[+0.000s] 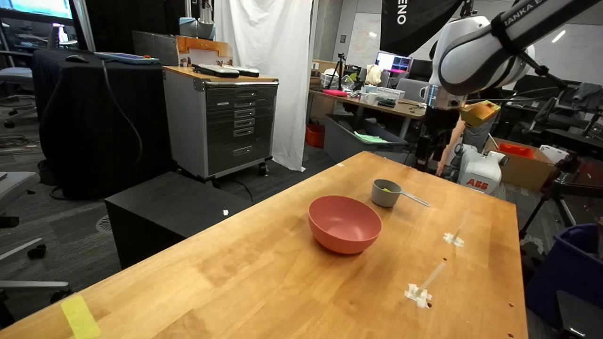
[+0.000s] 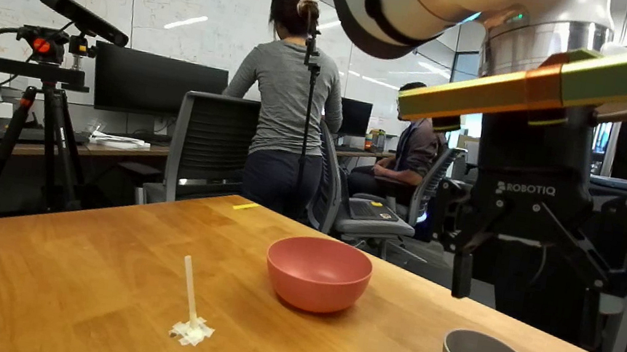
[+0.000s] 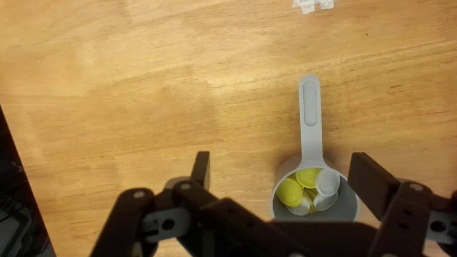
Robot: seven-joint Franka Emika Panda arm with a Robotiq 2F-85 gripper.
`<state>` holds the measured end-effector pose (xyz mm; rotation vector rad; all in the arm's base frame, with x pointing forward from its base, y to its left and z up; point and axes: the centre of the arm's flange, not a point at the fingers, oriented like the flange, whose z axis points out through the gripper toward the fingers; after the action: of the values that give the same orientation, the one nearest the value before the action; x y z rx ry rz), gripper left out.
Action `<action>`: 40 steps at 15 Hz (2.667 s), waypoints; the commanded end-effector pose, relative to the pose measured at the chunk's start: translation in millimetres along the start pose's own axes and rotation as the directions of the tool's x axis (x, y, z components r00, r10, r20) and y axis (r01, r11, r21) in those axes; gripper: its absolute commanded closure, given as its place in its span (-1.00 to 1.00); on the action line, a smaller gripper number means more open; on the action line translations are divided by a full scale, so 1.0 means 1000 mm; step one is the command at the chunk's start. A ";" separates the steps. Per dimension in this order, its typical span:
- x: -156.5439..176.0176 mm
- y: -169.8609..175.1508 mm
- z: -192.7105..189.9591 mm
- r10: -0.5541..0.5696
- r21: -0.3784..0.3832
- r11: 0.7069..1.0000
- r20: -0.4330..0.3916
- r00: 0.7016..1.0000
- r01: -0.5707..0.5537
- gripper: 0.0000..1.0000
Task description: Pour the contents of the grey pot in the peach bowl
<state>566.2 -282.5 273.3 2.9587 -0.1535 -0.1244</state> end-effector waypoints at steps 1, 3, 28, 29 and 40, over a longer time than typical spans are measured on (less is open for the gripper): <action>-0.023 -0.003 0.019 -0.067 -0.024 0.998 -0.021 0.998 0.066 -1.00; -0.032 -0.006 0.033 -0.090 -0.031 0.996 -0.019 0.996 0.089 -1.00; -0.002 -0.030 0.073 -0.127 0.009 0.992 -0.076 0.989 0.128 -1.00; 0.000 -0.030 0.073 -0.126 0.008 0.992 -0.076 0.989 0.127 -1.00; 0.005 -0.032 0.097 -0.136 -0.003 0.991 -0.045 0.990 0.136 -0.22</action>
<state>555.9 -261.4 174.7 2.9696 0.0591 -0.0824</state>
